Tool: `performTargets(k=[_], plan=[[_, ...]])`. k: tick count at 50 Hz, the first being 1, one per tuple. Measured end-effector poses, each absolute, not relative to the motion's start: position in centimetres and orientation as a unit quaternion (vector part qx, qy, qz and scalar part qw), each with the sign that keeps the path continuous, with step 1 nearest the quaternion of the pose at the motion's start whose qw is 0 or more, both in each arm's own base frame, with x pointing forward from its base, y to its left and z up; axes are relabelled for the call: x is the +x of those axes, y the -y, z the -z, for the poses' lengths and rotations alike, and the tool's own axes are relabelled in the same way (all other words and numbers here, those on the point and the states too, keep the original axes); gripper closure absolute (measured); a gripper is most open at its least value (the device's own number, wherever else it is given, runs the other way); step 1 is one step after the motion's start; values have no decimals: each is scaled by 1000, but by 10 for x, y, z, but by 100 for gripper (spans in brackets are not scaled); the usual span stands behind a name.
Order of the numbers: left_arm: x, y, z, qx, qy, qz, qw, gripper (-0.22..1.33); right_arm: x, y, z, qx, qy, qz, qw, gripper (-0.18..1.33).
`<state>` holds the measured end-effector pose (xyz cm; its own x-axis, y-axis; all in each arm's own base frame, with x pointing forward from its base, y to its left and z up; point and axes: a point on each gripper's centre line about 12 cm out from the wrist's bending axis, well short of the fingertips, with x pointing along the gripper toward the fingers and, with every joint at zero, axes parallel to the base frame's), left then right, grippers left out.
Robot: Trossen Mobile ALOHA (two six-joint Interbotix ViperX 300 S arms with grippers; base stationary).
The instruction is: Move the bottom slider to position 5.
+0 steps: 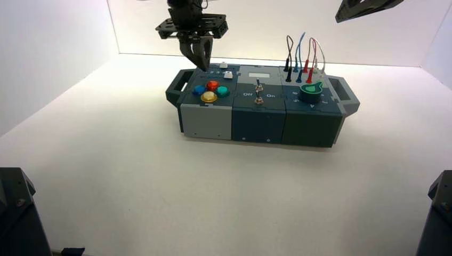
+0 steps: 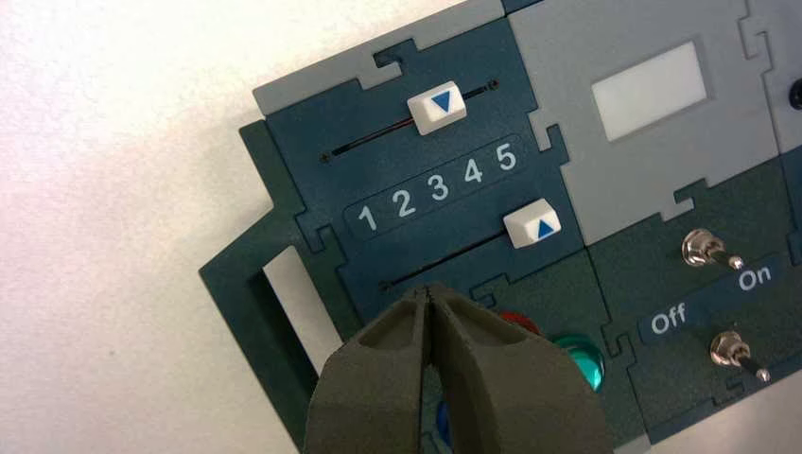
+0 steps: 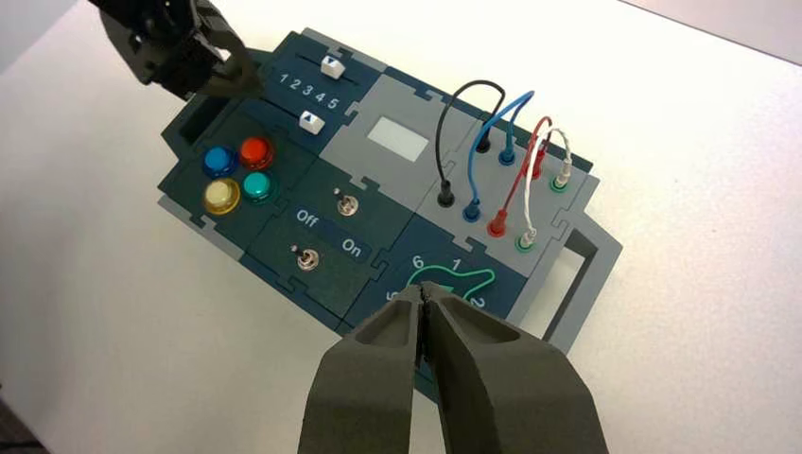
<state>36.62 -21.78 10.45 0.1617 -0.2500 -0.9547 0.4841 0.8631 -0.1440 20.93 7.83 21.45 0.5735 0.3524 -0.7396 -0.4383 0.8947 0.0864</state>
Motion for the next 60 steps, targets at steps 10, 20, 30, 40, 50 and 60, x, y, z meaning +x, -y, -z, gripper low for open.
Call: performTargets(k=[10, 20, 30, 40, 50, 60], plan=[[372, 221, -104, 88, -600, 239, 759, 128, 209, -78, -215, -52, -404, -223, 886, 129], [371, 228, -98, 84, -604, 241, 755, 128, 209, -78, -216, -52, -402, -223, 886, 129], [367, 242, -97, 85, -605, 251, 751, 128, 209, -78, -215, -52, -403, -223, 886, 129], [365, 251, -92, 86, -608, 256, 747, 128, 209, -78, -215, -52, -403, -223, 886, 129], [367, 254, -95, 83, -605, 258, 749, 128, 209, -78, -216, -52, -402, -223, 886, 129], [368, 255, -96, 82, -602, 259, 750, 128, 209, -78, -216, -52, -401, -223, 887, 129]])
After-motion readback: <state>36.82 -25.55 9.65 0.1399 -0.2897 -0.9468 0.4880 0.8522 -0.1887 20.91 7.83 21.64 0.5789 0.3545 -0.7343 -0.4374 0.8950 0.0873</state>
